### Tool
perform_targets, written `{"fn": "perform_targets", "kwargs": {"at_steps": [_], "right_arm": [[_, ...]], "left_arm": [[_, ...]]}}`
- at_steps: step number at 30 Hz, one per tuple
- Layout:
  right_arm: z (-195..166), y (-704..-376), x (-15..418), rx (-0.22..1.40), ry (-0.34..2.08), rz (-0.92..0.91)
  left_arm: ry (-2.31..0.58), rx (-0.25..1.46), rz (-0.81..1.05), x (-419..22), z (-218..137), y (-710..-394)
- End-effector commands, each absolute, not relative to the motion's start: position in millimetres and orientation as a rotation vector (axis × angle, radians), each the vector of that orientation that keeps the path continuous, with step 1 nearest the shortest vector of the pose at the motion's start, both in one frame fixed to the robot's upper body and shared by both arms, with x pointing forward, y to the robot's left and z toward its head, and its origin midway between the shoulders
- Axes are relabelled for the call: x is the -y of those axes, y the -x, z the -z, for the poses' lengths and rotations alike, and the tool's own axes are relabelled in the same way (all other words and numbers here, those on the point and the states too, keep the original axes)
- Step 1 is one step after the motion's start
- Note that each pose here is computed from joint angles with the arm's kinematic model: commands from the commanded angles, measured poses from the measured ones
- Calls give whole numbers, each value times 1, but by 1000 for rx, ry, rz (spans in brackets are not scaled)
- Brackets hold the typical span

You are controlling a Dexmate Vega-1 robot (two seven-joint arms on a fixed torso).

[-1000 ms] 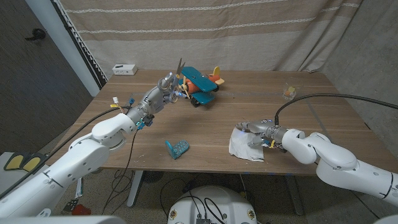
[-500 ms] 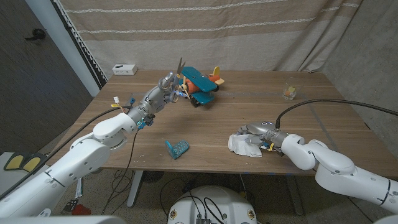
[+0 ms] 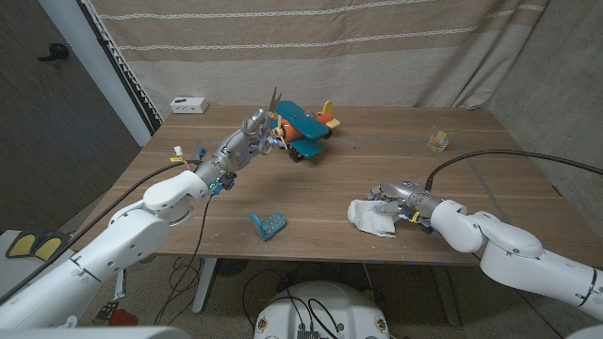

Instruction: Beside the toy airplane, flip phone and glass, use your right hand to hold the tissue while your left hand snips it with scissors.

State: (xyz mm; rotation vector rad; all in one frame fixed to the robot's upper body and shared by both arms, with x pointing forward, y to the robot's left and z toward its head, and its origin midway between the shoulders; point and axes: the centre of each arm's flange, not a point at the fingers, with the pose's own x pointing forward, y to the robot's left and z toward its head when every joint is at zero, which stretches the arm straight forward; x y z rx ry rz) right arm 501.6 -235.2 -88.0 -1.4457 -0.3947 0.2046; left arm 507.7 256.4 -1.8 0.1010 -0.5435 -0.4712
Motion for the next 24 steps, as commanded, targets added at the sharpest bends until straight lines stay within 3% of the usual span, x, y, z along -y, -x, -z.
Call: {"fn": "perform_targets", "kwargs": {"at_steps": [1, 24], "right_arm": [[64, -507, 252, 397, 1291, -171], [18, -515, 290, 409, 1109, -91]], "left_arm": [[-93, 546, 465, -251, 1, -510], [-88, 552, 456, -243, 1, -510]]}}
